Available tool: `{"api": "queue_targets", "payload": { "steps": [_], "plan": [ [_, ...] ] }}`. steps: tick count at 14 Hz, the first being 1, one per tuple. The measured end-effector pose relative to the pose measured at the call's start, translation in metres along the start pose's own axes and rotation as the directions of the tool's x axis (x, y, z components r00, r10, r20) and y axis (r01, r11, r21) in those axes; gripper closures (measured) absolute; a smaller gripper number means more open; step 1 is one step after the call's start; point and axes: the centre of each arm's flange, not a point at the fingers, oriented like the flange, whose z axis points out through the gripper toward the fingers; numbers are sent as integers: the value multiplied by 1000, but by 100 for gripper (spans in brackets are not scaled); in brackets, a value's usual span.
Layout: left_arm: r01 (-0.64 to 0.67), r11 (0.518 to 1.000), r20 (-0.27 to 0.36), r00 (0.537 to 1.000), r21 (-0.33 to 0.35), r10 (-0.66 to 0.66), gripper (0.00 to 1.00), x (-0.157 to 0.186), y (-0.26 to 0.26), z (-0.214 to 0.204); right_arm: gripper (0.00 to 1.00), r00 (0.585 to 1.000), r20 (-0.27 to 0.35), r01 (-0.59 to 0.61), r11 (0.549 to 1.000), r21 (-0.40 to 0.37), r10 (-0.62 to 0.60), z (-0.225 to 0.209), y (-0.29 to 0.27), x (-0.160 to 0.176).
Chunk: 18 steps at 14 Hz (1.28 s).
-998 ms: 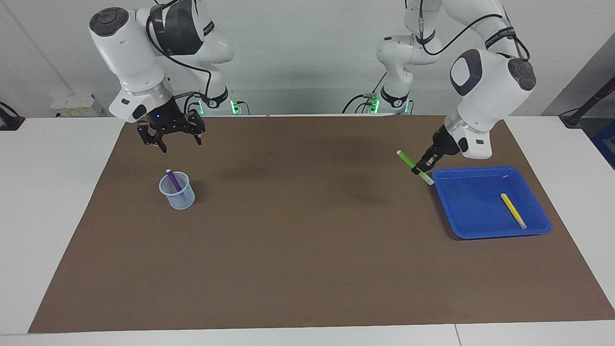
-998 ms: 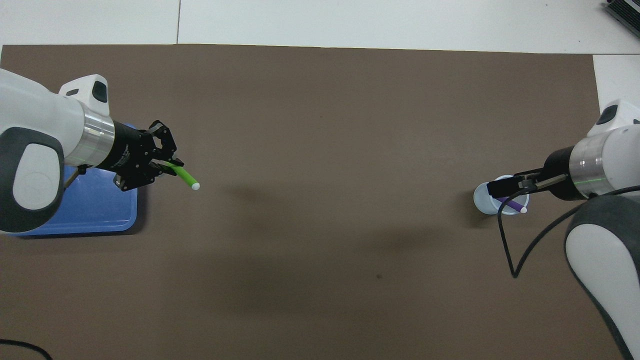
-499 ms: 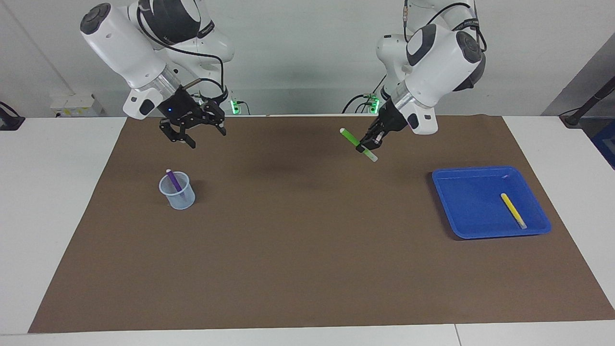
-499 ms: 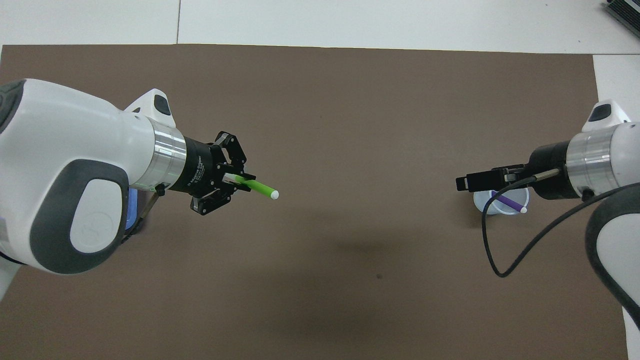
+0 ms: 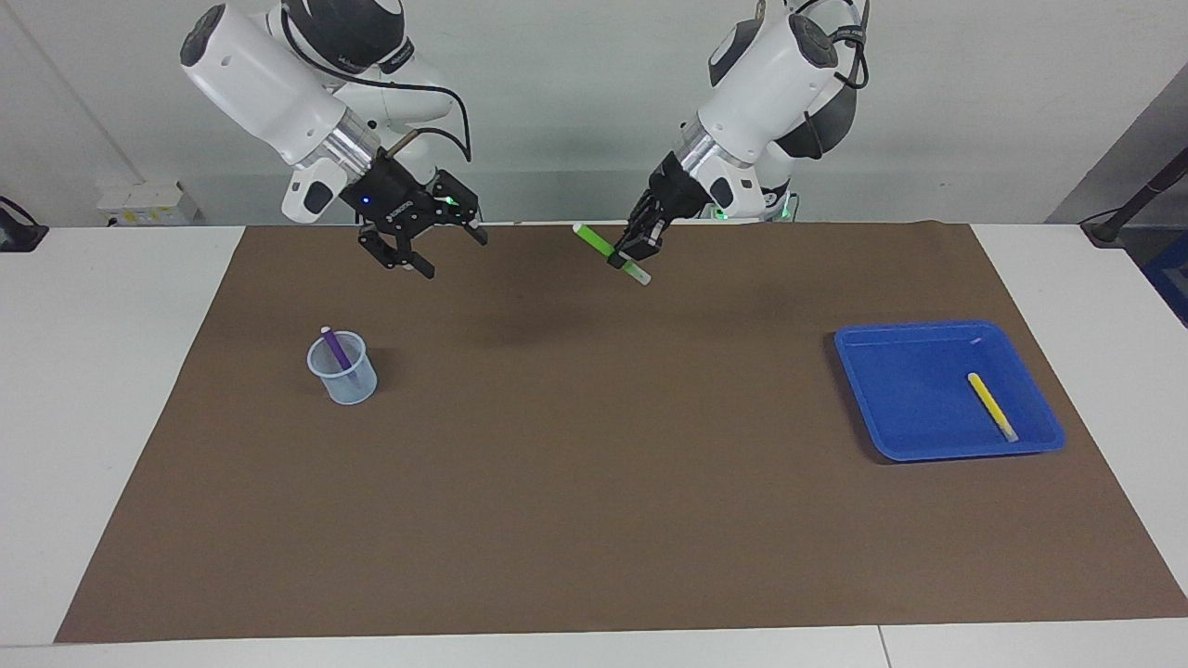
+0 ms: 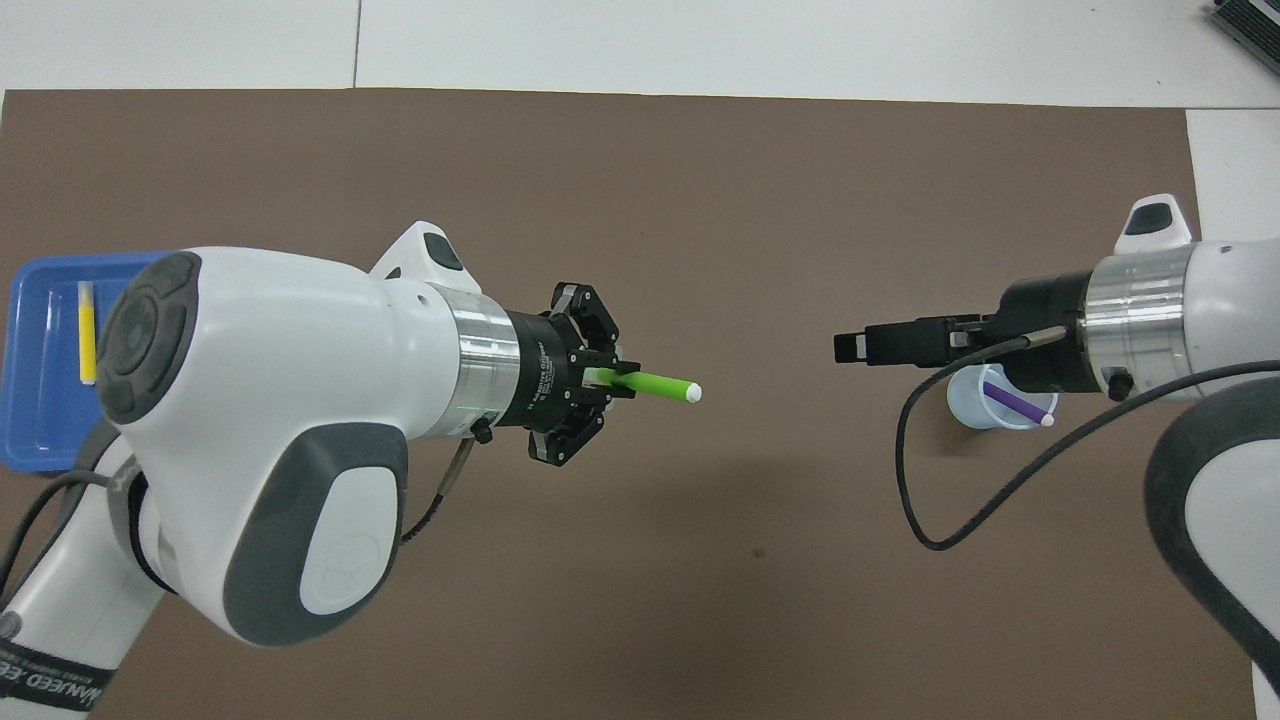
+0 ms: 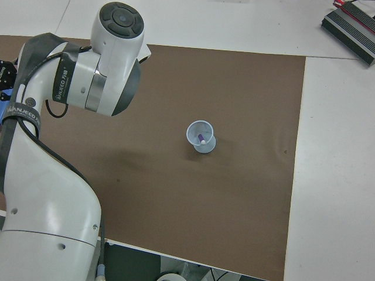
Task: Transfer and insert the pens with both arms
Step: 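Carry the green pen toward the right gripper while the right gripper approaches, then close the right gripper on the green pen and open the left gripper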
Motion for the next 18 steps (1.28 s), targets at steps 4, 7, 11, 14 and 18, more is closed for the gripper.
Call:
{"api": "queue_targets", "payload": {
  "steps": [4,7,11,14,18],
  "plan": [
    [78,994,48,996,-75,-75,82,-13,2,4,0,999,-16,-28,997,76,29,7,-20,0],
    [119,986,62,992,-115,-112,82,-21,-2,13,0,999,-14,-41,992,120,43,8,-26,-1],
    [151,979,75,987,-136,-142,82,-26,-3,15,0,999,-14,-45,987,155,48,19,-48,-4],
    [181,969,92,982,-167,-167,82,-32,-3,16,13,998,-28,-53,986,159,58,28,-68,-7],
    [189,967,93,980,-171,-175,82,-31,-3,17,31,998,-28,-53,986,160,59,29,-71,-8]
  ]
}}
